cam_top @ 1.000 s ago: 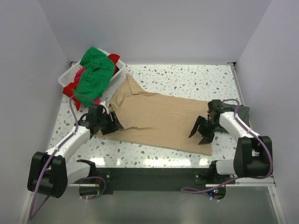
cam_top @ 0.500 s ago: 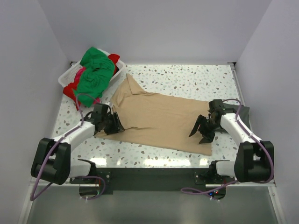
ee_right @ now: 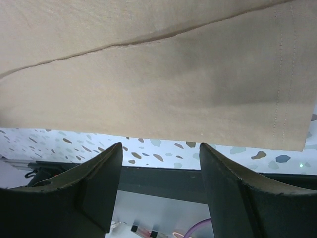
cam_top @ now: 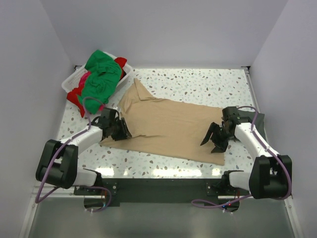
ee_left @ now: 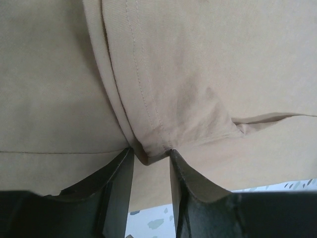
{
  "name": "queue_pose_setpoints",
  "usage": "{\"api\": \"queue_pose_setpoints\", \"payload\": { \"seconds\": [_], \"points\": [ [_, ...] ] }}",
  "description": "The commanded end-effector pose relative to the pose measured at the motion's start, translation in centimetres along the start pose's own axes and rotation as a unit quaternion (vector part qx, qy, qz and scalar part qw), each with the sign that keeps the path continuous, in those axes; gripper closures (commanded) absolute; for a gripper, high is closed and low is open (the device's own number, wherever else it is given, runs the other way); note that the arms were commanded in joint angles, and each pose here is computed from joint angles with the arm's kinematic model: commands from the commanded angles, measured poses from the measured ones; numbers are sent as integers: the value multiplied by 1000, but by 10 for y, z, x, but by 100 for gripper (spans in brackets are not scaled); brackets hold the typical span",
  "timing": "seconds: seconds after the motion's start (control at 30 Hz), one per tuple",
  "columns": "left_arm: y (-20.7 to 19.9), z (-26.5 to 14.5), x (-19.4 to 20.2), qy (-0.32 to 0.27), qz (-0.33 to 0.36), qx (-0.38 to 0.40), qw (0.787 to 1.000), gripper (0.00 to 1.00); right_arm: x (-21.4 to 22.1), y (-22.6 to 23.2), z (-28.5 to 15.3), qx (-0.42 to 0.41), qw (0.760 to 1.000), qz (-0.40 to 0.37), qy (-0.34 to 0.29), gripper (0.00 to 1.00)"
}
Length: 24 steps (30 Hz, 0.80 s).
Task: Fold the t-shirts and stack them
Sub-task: Fold the tshirt
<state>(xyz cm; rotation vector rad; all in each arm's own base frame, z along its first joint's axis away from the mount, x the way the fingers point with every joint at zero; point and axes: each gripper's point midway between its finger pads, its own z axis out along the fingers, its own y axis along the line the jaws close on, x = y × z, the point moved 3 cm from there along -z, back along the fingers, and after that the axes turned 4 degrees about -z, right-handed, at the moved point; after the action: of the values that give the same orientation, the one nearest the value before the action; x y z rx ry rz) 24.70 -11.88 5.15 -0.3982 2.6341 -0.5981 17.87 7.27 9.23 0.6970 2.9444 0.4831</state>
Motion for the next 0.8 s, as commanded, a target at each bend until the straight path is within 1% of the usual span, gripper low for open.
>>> {"api": "queue_pose_setpoints", "payload": {
  "seconds": [0.0, 0.07, 0.1, 0.13, 0.17, 0.27, 0.37, 0.5, 0.77],
  "points": [
    [-14, 0, -19, -28, 21, 17, 999, 62, 5, 4, -4, -13, 1000, 5, 1, 34],
    [-15, 1, -19, -28, 22, 21, 999, 67, 5, 3, -4, -13, 1000, 4, 0, 34],
    [-16, 1, -20, -28, 23, 23, 999, 74, 4, 4, -4, -13, 1000, 4, 0, 34],
    [-18, 1, -21, -30, 26, 26, 999, 77, 5, 3, -4, -13, 1000, 4, 0, 34],
    [-20, 0, -24, -33, 28, 29, 999, 84, 4, 4, -4, -14, 1000, 4, -1, 34],
    [-28, -1, -32, -43, 37, 37, 998, 94, 4, 4, -4, -14, 1000, 5, 0, 34],
    [-36, 1, -38, -45, 47, 49, 997, 100, 3, 5, -5, -15, 1000, 5, -2, 34],
    [-49, 4, -48, -51, 61, 66, 995, 100, 1, 6, -5, -16, 1000, 8, -5, 34],
    [-69, 19, -64, -42, 91, 79, 992, 100, -4, 9, -4, -18, 1000, 11, -8, 34]
  ]
}}
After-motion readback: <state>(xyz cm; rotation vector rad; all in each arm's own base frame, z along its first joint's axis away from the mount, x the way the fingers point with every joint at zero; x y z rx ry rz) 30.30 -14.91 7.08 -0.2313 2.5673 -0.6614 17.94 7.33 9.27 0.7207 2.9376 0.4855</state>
